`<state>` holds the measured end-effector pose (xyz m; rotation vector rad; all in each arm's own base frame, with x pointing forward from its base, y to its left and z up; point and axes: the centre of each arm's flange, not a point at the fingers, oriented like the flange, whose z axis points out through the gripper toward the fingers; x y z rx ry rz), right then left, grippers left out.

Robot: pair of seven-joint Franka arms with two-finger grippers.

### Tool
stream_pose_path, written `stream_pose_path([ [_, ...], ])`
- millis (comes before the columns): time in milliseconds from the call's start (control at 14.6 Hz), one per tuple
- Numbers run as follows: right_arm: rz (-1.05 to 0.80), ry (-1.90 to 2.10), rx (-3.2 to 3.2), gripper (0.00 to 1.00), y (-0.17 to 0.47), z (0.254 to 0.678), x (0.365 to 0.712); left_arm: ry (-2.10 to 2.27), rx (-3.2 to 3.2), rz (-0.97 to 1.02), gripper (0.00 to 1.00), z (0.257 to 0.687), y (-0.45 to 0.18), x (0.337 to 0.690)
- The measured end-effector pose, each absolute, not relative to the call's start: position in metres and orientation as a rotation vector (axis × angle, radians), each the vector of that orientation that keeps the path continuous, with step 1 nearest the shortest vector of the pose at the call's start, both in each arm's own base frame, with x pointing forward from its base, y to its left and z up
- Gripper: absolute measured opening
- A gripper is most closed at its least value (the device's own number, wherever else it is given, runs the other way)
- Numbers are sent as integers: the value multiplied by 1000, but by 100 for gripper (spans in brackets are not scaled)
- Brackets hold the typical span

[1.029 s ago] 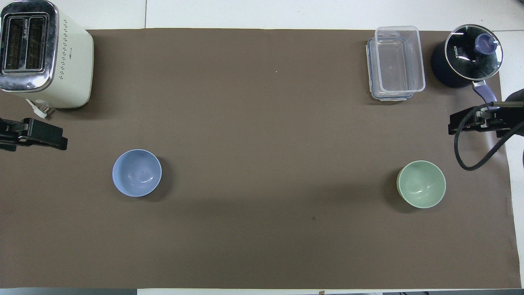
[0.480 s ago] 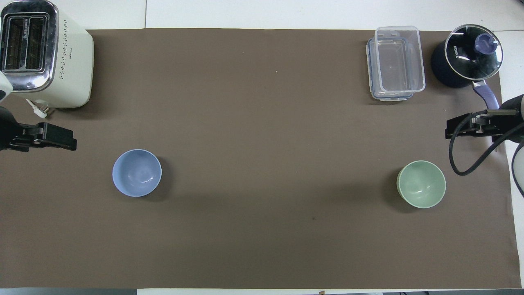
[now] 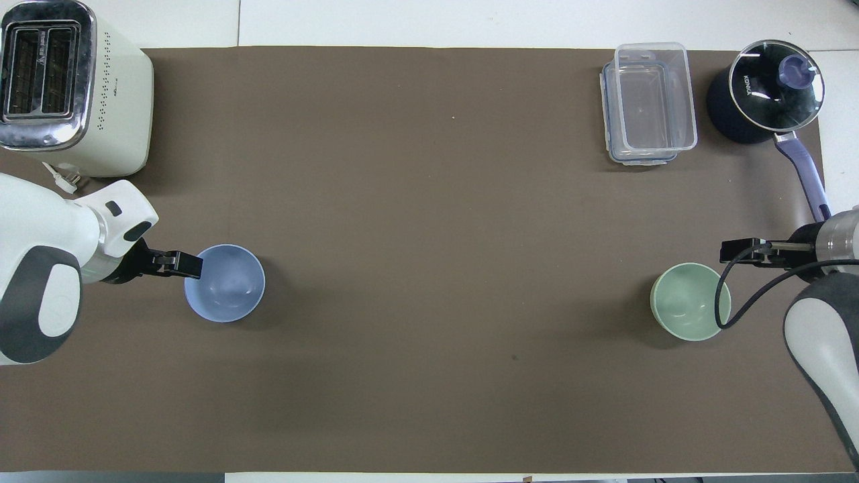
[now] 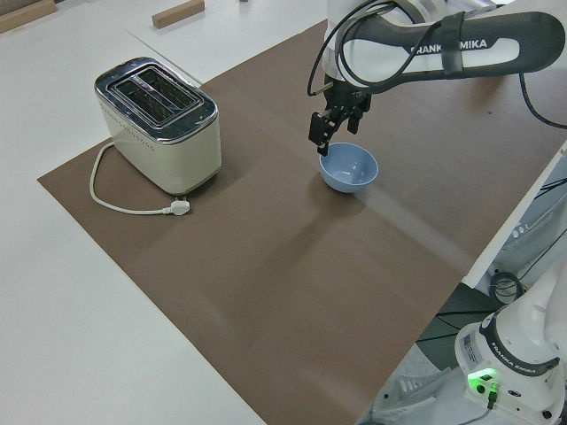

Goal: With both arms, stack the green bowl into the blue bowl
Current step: 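Grasp both bowls, the blue with the left gripper, the green with the right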

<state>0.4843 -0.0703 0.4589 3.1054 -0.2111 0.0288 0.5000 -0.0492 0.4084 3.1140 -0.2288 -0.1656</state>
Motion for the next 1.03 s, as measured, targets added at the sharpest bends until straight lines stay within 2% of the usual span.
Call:
stream_pose_path([
  [617, -38, -136, 3120, 98, -114, 351, 439, -294, 3134, -156, 100, 345, -47, 491],
  [754, -70, -135, 3125, 94, -113, 339, 437, -320, 3130, -168, 100, 342, -48, 489],
  [823, -79, -135, 3126, 86, -112, 337, 436, -337, 3128, -176, 99, 339, -49, 487],
  [891, -83, -134, 3126, 79, -112, 335, 436, -352, 3125, -184, 96, 337, -49, 485],
  [960, -83, -133, 3126, 79, -112, 335, 436, -369, 3122, -190, 85, 336, -49, 484],
  [1029, -83, -131, 3126, 73, -111, 335, 436, -385, 3119, -194, 73, 334, -49, 483],
])
